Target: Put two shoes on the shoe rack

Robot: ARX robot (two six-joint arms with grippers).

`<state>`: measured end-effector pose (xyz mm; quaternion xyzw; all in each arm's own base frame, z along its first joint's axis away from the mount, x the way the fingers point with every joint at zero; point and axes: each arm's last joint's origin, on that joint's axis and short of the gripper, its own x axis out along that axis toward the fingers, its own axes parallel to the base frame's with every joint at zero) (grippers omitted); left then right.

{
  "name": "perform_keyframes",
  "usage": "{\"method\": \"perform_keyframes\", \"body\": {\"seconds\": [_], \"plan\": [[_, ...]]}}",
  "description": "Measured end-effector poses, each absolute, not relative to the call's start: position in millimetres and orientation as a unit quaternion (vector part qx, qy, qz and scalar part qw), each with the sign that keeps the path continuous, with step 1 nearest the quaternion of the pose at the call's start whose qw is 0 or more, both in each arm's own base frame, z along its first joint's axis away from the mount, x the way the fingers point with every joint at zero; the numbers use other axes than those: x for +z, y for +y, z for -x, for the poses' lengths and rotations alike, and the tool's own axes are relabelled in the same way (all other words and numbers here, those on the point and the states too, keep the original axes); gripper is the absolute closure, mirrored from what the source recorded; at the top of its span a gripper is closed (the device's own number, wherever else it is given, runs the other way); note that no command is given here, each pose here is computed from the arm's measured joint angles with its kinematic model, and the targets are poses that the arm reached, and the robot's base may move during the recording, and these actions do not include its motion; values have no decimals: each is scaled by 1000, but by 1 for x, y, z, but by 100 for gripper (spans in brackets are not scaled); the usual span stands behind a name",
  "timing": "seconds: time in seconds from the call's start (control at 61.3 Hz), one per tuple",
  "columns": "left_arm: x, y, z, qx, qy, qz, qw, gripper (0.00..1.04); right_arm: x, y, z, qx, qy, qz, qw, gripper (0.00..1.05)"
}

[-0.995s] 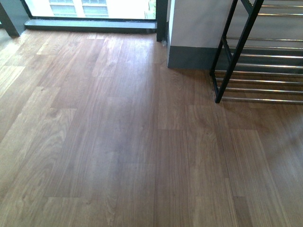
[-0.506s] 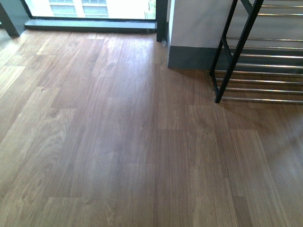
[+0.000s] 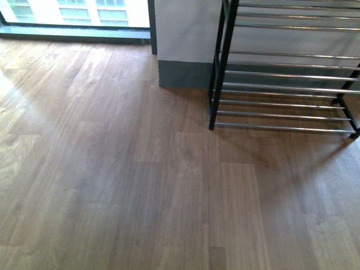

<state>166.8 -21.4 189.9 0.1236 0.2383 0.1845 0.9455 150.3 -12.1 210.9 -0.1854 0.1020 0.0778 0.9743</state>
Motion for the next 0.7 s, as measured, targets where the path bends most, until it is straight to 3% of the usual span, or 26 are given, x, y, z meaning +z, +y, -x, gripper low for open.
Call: {"method": "perform_keyframes", "body": {"seconds": [0.701], "plan": [[190,-21,-167,184,239,-124,945,103,210,-12,-150,77,104,185,974,103]]}}
